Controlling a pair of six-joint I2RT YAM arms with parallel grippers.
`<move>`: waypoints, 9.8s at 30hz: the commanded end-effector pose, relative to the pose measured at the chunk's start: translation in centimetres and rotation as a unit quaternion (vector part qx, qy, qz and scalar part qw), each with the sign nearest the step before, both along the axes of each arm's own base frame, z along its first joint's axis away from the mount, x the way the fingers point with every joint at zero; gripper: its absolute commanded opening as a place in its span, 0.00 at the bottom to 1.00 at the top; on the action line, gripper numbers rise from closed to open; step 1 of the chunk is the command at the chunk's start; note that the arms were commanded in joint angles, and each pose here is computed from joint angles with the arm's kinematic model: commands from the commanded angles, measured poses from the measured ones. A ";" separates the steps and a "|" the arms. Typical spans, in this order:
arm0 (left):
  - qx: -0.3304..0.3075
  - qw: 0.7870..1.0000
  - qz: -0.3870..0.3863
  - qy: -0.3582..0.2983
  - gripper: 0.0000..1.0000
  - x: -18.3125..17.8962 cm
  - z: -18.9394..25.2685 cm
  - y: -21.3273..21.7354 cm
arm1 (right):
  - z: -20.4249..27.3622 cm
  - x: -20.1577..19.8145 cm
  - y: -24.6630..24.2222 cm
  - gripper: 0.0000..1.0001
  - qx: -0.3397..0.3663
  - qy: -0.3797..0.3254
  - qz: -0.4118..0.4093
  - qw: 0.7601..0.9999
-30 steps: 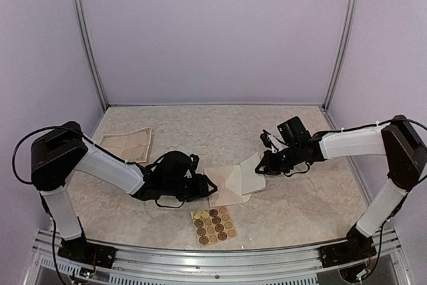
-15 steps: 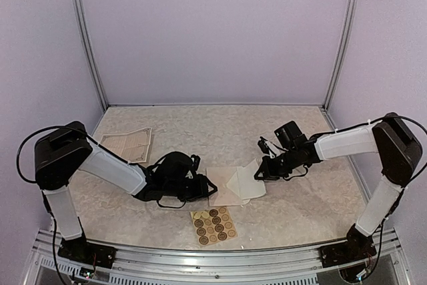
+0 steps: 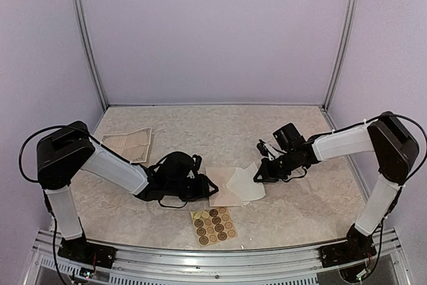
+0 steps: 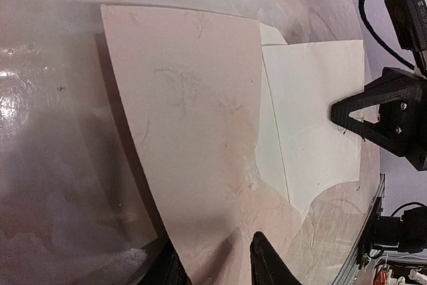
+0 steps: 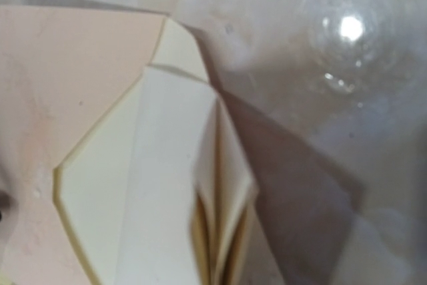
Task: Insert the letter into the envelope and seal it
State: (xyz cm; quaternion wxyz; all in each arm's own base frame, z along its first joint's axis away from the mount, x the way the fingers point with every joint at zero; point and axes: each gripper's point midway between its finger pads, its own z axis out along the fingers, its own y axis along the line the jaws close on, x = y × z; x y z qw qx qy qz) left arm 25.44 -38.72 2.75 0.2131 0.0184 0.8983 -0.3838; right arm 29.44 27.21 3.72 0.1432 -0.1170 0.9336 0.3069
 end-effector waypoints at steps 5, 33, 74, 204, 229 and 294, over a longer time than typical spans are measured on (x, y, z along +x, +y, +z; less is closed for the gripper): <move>0.020 1.000 -0.015 0.018 0.18 -0.8 -1.7 -0.2 | 0.3 0.7 0.9 0.00 0.016 -0.001 -0.006 1.000; 0.008 1.000 -0.028 0.001 0.02 -1.2 -0.7 -0.8 | -0.6 0.0 1.0 0.00 -0.012 0.017 -0.007 1.000; -0.012 0.999 -0.024 -0.043 0.02 -1.2 1.6 -0.5 | 0.6 -0.8 0.7 0.00 -0.023 0.003 -0.031 0.999; -0.029 0.999 -0.025 -0.028 0.02 -1.4 -0.1 0.1 | 0.0 -4.3 1.8 0.00 0.064 0.054 0.001 0.996; -0.034 0.998 -0.045 -0.019 0.01 -1.6 -0.5 -1.4 | -0.9 -4.0 5.3 0.00 0.078 0.060 0.020 0.995; 0.032 0.999 -0.032 -0.026 0.15 -2.0 -1.3 -0.9 | -1.6 -5.1 3.9 0.41 -0.096 0.002 0.038 0.995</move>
